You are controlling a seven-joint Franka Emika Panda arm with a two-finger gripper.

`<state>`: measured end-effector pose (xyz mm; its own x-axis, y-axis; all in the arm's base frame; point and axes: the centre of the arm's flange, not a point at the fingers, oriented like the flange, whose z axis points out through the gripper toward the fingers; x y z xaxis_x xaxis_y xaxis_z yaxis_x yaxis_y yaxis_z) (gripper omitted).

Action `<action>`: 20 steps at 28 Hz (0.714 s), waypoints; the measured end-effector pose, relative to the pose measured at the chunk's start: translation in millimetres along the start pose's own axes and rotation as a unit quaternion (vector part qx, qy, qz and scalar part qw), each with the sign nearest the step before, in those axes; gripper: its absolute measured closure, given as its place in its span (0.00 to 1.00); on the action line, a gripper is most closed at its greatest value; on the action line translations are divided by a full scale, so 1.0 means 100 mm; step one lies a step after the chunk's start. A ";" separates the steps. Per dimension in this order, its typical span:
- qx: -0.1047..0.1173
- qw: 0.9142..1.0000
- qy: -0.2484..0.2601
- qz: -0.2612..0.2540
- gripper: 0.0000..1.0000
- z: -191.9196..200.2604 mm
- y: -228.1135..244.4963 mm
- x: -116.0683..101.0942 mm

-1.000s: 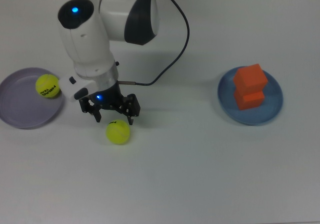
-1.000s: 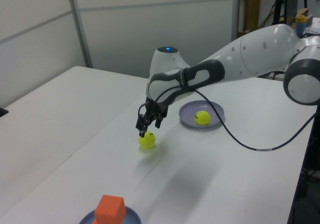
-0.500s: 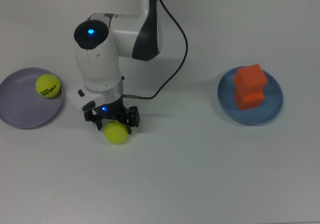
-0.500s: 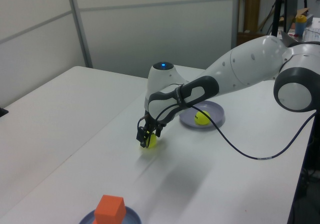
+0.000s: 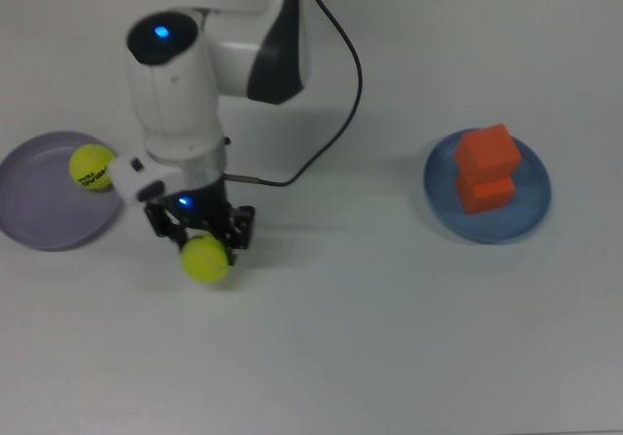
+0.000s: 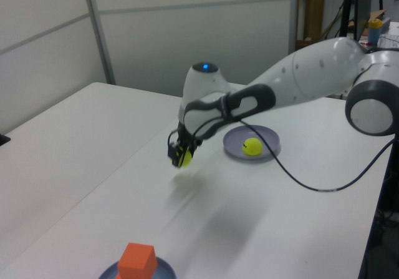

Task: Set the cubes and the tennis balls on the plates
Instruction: 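Carry the second tennis ball onto the lavender plate and release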

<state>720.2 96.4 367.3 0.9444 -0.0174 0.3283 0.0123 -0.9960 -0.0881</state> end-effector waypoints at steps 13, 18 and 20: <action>-0.033 0.993 -0.012 0.110 0.32 -0.61 1.78 0.04; -0.042 0.991 -0.026 0.128 0.32 -0.53 2.22 -0.10; -0.044 0.990 -0.033 0.130 0.32 -0.47 2.31 -0.15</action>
<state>693.5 -137.2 385.9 0.9311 -0.2720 0.2429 -0.2606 -0.9622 -0.0787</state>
